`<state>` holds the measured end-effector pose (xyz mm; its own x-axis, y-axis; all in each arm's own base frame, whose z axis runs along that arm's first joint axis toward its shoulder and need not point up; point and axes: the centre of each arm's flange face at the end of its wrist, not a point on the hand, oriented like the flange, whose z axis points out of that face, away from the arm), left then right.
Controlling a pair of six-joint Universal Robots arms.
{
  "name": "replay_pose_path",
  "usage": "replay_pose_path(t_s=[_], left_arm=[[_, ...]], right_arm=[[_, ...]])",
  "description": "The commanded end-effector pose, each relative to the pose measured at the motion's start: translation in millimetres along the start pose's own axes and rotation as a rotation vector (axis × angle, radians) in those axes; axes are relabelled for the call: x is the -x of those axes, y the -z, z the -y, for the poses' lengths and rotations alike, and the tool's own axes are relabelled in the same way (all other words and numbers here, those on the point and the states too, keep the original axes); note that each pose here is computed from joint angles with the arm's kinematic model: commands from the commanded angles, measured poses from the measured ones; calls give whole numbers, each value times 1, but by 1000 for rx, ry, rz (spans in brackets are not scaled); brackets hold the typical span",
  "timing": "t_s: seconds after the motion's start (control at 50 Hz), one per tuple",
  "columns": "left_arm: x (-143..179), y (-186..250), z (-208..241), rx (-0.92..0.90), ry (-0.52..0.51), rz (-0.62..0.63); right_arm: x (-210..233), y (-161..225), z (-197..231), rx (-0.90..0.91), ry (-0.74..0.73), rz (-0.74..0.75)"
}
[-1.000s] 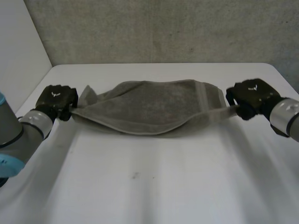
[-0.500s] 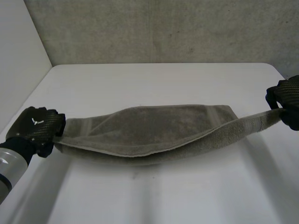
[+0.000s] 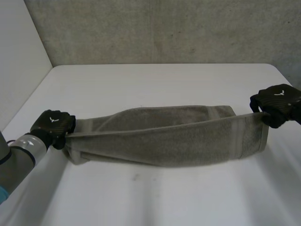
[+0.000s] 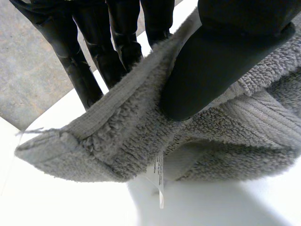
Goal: Fold the towel.
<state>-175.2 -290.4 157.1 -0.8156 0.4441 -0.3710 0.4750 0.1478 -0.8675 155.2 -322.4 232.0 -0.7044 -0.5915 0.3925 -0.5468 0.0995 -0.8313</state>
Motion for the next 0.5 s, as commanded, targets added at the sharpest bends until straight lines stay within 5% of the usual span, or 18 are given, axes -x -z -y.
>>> replay_pose_path(t_s=[0.02,0.5], left_arm=[[9,-18,7,-29,-7,15],[22,-75,7,-46,-17,16]], right_arm=[[-4,-43,-3,-13,29,-77],[6,-110,3,-73,28,-124]])
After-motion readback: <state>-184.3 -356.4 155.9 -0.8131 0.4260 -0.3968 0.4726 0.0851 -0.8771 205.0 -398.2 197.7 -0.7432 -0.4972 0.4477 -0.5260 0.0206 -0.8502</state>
